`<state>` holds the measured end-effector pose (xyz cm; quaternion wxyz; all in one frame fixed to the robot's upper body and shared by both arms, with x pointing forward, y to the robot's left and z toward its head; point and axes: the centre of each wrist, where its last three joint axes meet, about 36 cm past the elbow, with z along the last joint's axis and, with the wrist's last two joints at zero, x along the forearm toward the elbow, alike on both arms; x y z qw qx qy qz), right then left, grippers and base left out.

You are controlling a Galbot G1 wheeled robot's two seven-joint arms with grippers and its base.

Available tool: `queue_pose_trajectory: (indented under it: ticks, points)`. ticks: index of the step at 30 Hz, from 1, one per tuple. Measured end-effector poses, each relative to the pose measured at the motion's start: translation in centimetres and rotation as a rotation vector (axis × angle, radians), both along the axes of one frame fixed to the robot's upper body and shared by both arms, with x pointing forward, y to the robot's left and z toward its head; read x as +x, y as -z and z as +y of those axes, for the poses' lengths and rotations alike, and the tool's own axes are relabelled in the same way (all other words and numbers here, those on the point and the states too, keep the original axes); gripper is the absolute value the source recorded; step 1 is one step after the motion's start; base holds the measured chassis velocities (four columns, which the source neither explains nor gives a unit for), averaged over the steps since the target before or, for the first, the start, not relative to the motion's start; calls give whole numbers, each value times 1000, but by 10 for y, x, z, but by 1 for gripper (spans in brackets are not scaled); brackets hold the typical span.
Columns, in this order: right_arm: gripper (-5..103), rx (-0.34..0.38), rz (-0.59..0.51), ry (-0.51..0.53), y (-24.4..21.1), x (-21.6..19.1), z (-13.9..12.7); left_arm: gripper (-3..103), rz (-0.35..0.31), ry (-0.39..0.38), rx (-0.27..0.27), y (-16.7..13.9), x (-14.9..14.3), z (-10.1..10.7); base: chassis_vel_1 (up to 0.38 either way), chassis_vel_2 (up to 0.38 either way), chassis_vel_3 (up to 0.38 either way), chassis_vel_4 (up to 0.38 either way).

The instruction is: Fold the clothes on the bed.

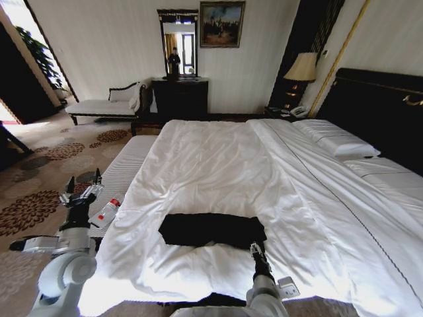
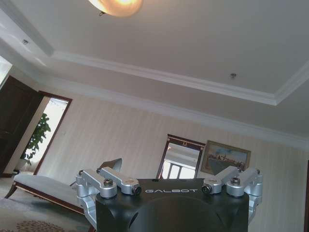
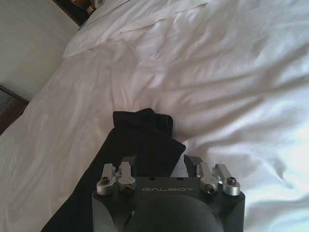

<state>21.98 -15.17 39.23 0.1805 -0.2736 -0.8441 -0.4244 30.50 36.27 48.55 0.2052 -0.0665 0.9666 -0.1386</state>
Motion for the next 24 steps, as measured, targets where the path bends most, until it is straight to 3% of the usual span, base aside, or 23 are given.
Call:
queue_pose_trajectory:
  ticks: [4, 6, 9, 14, 24]
  points:
    - [35, 0, 1, 3, 1, 1, 0, 100, 1, 2, -2, 1, 0, -2, 0, 0, 0, 0]
    - [35, 0, 1, 4, 1, 1, -1, 100, 1, 2, -3, 1, 0, -2, 0, 0, 0, 0]
    - [20, -2, 1, 11, 1, 4, -2, 100, 0, 2, -6, 2, 1, -3, 0, 0, 0, 0]
    - [3, -9, -7, 22, -2, 8, -4, 100, -1, 2, -9, 3, 0, -5, 0, 0, 0, 0]
    - [0, -77, -61, 31, -21, 25, -28, 100, -62, 70, -61, -20, -7, -25, 0, 0, 0, 0]
